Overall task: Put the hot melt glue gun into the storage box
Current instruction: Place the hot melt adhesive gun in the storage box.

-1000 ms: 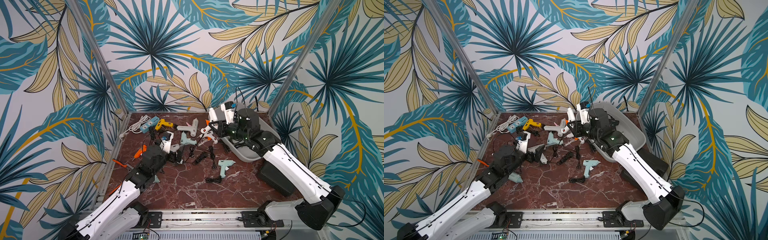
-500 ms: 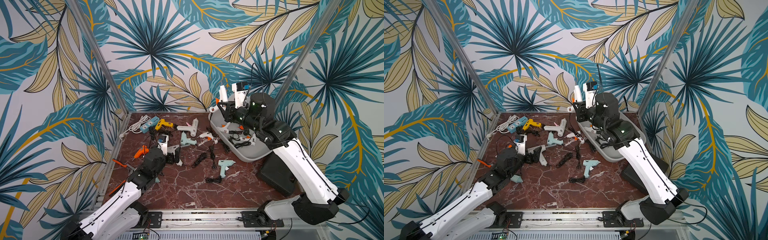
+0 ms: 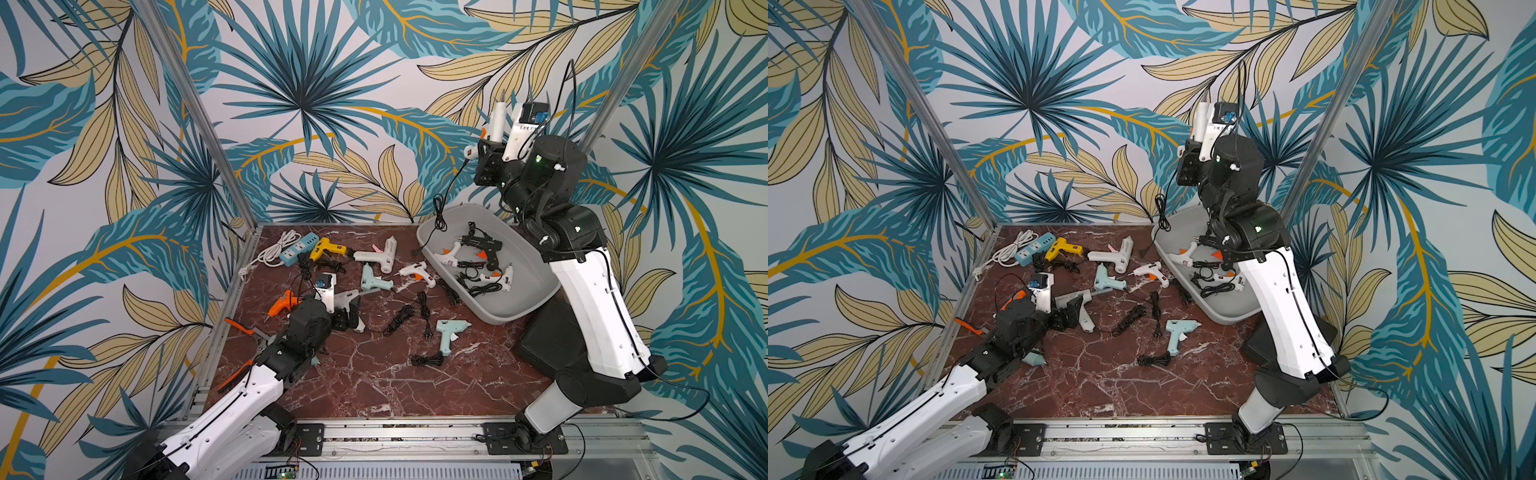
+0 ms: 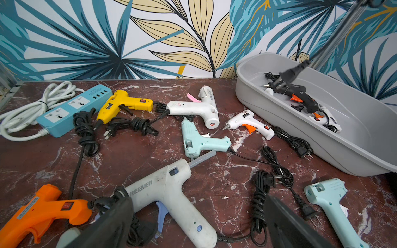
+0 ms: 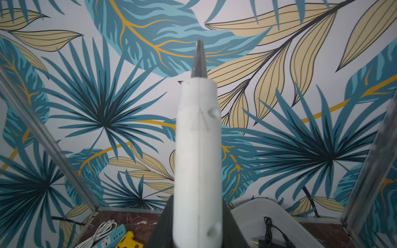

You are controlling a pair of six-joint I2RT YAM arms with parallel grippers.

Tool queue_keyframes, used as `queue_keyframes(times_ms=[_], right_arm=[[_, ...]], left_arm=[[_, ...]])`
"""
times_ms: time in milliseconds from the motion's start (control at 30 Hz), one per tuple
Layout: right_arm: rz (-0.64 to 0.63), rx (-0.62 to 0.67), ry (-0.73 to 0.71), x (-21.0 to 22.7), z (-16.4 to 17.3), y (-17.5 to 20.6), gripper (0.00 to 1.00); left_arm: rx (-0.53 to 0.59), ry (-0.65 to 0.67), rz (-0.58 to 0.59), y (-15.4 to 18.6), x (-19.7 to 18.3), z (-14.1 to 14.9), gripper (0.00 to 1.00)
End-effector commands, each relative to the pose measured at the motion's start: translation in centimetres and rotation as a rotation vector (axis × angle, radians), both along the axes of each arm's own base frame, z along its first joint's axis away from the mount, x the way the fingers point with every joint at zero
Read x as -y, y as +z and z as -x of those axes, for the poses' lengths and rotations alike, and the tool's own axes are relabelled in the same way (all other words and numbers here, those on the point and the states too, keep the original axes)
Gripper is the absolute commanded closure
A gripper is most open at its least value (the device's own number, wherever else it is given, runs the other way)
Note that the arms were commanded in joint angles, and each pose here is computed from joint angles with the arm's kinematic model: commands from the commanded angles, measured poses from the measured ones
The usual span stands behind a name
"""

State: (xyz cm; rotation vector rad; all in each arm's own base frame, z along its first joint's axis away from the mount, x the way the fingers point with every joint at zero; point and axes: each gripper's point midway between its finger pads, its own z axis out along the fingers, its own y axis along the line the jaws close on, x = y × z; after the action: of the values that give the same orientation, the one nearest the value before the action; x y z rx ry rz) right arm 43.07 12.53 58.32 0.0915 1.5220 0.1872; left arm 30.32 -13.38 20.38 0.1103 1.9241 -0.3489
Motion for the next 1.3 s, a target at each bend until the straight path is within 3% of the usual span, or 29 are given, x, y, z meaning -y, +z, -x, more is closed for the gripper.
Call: queue_keyframes(times_ms=[0, 267, 467, 800, 1033, 1267], right_arm=[[-0.058, 0.046, -0.094, 2.6, -2.1, 1.1, 1.0], [-0.09, 0.04, -0.181, 4.8, -6.8, -1.2, 1.0], [-0.088, -0.08, -0.2, 4.5, -11.0, -7.8, 1.0], [-0.21, -0.224, -0.143, 3.3, -15.9, -17.5, 1.0], [-0.312, -0.335, -0.189, 5.0, -16.2, -24.9, 1.0], [-0.396, -0.437, -0.269, 7.5, -13.6, -32.4, 1.0]], left_arm=[[0.012, 0.001, 0.022, 0.0, 0.0, 0.0, 0.0], [0.008, 0.001, 0.01, -0.4, -0.2, 0.1, 0.0], [0.017, -0.006, 0.021, -0.5, 0.0, 0.0, 0.0], [-0.002, -0.033, 0.037, -1.4, 0.6, 0.2, 0.0], [-0.013, -0.04, 0.046, -2.1, 0.7, 0.3, 0.0], [-0.011, -0.058, 0.061, -2.2, 1.2, 0.3, 0.0]])
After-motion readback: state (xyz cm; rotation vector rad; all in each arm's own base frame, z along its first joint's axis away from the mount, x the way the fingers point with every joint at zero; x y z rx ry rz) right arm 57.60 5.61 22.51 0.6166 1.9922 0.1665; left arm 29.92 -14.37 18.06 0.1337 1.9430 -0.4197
